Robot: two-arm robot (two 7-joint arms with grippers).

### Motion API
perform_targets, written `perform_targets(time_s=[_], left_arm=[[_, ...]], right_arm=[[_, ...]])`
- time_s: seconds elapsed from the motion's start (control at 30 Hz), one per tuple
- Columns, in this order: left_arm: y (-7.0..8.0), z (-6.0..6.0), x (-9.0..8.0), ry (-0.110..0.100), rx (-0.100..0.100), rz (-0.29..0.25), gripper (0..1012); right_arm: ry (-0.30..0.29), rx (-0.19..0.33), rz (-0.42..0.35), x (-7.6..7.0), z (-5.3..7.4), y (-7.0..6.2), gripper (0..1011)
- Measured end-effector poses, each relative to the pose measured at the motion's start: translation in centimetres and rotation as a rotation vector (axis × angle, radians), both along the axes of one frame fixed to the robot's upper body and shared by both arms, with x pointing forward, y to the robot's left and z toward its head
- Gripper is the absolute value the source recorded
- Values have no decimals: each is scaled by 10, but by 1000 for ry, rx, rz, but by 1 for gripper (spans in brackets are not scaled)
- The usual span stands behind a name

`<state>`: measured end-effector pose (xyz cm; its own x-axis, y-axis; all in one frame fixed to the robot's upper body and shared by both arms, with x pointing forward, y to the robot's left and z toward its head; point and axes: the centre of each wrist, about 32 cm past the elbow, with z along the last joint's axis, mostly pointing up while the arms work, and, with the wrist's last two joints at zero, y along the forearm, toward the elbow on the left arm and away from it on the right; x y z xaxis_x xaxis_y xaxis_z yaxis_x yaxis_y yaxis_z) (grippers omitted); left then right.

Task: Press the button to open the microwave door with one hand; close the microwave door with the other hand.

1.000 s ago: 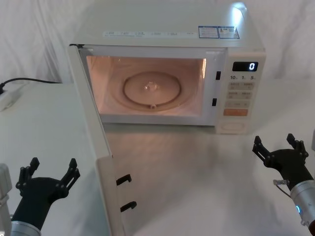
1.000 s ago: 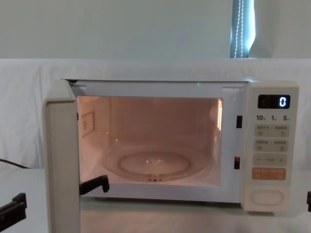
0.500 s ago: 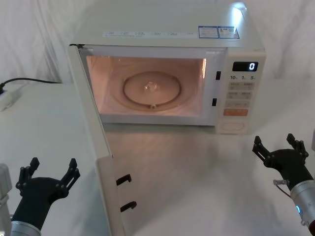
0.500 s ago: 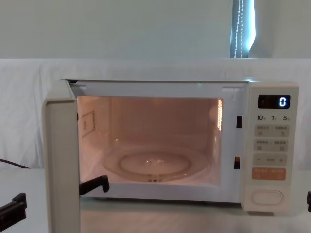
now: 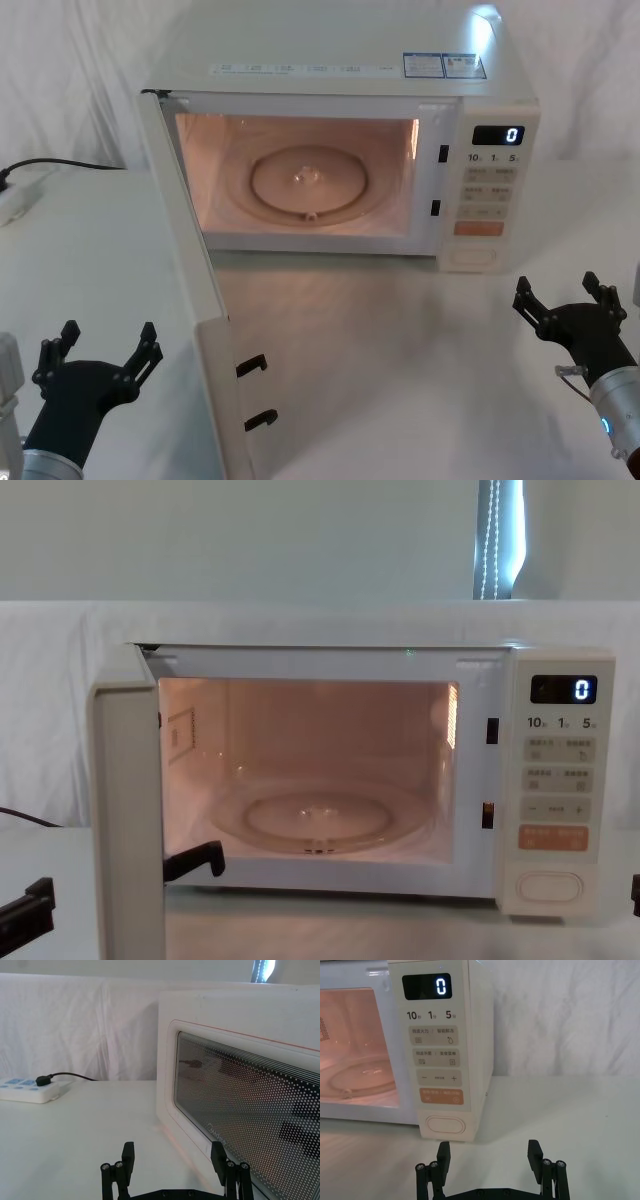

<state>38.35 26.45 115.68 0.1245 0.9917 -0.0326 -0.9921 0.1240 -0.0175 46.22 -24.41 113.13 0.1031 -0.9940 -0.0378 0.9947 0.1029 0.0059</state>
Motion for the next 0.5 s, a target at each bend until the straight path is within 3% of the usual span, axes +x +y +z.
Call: perform_targets(time_s=[0.5], left_arm=[[0,0,0,0,0,0,1001]], right_arm=[[0,0,0,0,0,0,1002]])
